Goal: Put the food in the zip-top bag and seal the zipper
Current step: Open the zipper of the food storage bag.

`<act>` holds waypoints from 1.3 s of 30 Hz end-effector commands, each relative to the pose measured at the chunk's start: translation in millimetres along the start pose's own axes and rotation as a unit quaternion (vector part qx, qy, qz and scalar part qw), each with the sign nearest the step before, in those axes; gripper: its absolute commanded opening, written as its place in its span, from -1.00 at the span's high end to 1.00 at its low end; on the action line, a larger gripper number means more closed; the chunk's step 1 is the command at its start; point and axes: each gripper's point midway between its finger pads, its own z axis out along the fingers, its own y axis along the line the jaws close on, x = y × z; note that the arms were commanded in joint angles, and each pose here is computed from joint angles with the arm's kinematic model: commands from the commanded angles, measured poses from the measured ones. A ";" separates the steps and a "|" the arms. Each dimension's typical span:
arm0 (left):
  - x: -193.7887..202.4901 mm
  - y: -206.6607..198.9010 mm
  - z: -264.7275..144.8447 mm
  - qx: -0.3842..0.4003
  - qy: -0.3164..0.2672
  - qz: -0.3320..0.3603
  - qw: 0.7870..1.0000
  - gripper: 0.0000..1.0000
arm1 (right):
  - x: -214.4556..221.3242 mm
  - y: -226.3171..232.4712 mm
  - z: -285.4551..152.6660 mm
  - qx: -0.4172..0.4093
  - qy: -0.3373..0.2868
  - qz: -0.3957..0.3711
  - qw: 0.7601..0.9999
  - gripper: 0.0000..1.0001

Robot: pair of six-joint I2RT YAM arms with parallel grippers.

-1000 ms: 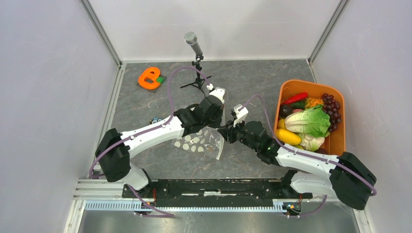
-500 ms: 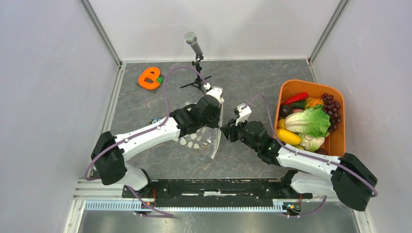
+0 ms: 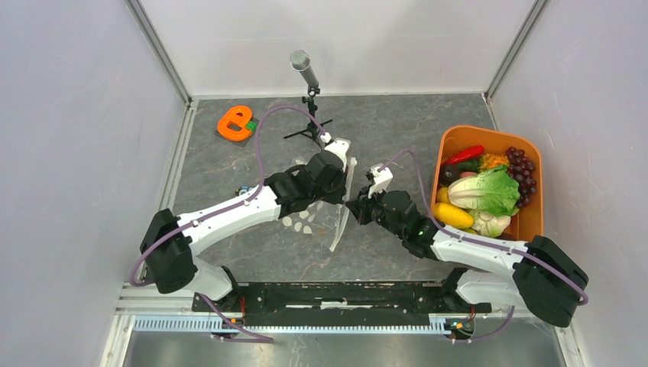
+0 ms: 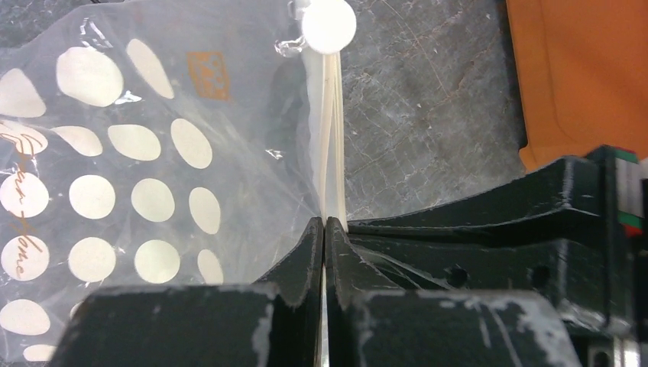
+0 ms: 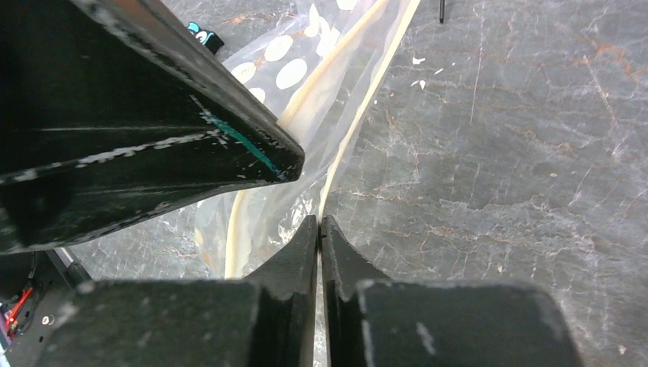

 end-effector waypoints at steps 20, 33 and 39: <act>1.8 14.3 -8.6 -0.016 -0.009 0.060 0.998 0.25 | -30.6 17.5 4.2 -0.033 -0.052 0.084 0.995 1.00; 10.1 28.0 -8.5 -0.062 0.008 0.071 0.996 0.60 | -36.2 13.1 2.1 -0.038 -0.059 0.089 0.993 1.00; -5.4 26.3 -22.8 -0.059 -0.007 0.081 0.995 0.95 | -20.6 -21.3 5.8 0.054 -0.018 0.043 0.997 1.00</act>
